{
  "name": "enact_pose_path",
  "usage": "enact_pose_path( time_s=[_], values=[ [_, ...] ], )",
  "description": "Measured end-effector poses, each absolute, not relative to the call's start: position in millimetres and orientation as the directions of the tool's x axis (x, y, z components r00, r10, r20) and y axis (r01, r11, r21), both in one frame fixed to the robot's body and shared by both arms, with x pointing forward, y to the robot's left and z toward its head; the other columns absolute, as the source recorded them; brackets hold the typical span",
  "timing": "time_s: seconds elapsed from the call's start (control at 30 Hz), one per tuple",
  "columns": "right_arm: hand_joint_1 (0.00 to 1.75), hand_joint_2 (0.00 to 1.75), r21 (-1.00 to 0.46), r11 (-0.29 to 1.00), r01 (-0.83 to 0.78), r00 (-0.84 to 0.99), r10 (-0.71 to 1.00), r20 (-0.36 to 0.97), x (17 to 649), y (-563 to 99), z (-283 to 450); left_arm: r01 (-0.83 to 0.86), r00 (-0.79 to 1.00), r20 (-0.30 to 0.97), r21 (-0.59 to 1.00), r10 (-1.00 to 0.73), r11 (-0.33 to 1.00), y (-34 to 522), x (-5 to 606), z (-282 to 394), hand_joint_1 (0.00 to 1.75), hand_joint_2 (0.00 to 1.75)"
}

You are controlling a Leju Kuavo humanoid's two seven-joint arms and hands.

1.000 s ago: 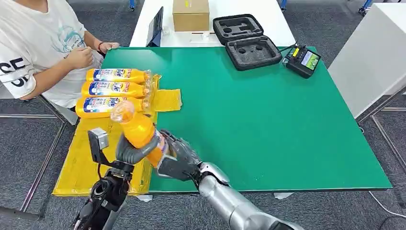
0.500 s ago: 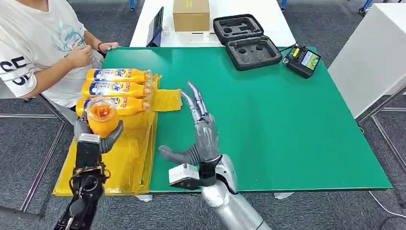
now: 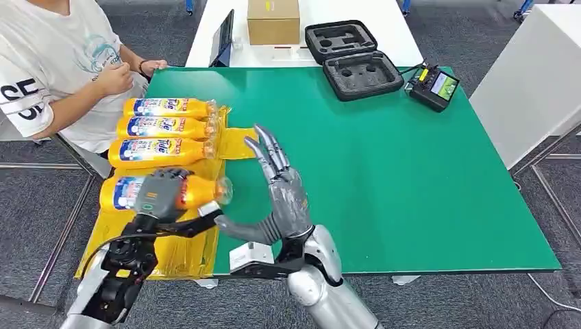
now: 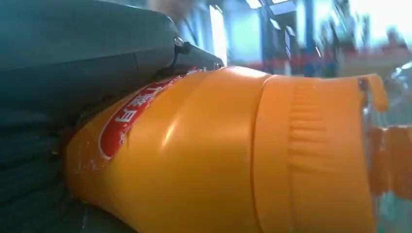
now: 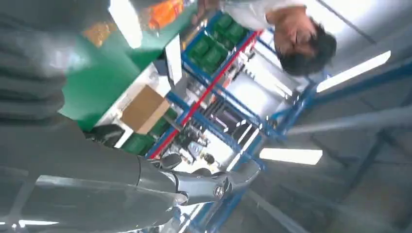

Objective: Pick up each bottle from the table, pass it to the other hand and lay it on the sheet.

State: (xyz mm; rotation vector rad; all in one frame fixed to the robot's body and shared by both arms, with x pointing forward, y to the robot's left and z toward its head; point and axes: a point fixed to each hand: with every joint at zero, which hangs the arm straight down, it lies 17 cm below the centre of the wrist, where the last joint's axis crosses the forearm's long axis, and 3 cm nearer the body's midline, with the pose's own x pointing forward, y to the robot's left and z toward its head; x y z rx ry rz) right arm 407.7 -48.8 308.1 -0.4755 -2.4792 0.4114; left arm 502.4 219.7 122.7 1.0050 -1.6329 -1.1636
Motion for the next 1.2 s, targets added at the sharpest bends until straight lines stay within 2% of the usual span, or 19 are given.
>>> enact_pose_path(
  time_s=[0.2, 0.37, 0.43, 0.47, 0.5, 0.53, 0.77, 0.97, 1.0, 1.2],
  values=[
    [0.0, 1.75, -0.425, 0.887, 0.178, -0.781, 0.39, 0.487, 405, -30, 299, 0.038, -0.311, 0.152, 0.988, -0.938, 0.147, 208, 499, 63, 1.75, 1.75],
    [0.0, 1.75, -0.437, 0.888, 0.145, -0.786, 0.372, 0.495, 405, -22, 297, 0.087, -0.317, 0.155, 0.987, -0.936, 0.134, 206, 501, 50, 1.75, 1.75],
    [0.0, 1.75, -0.444, 0.886, 0.131, -0.787, 0.365, 0.497, 405, -18, 294, 0.1, -0.308, 0.161, 0.986, -0.938, 0.137, 209, 504, 46, 1.69, 1.75],
    [0.0, 1.75, -0.447, 0.886, 0.126, -0.787, 0.363, 0.498, 404, -16, 294, 0.105, -0.304, 0.167, 0.984, -0.938, 0.141, 210, 504, 44, 1.54, 1.75],
    [0.0, 1.75, -0.449, 0.885, 0.121, -0.788, 0.361, 0.498, 404, -14, 293, 0.111, -0.3, 0.178, 0.982, -0.937, 0.151, 211, 505, 43, 0.68, 1.75],
    [0.0, 1.75, -0.452, 0.884, 0.116, -0.789, 0.359, 0.499, 403, -13, 292, 0.116, -0.296, 0.186, 0.981, -0.937, 0.158, 212, 505, 42, 0.0, 1.75],
    [0.0, 1.75, -0.464, 0.881, 0.092, -0.786, 0.35, 0.509, 404, -7, 286, 0.175, -0.297, 0.314, 0.946, -0.902, 0.272, 211, 504, 39, 0.0, 1.75],
    [0.0, 1.75, -0.475, 0.877, 0.069, -0.784, 0.342, 0.518, 406, -1, 281, 0.344, -0.328, 0.601, 0.794, -0.729, 0.5, 189, 493, 43, 0.0, 1.75],
    [0.0, 1.75, -0.477, 0.877, 0.064, -0.783, 0.34, 0.521, 406, 0, 280, 0.378, -0.321, 0.655, 0.751, -0.684, 0.541, 185, 491, 45, 0.0, 0.0],
    [0.0, 1.75, -0.489, 0.871, 0.052, -0.774, 0.345, 0.531, 410, 4, 274, 0.505, -0.215, 0.907, 0.421, -0.362, 0.753, 176, 484, 68, 0.0, 0.0]
  ],
)
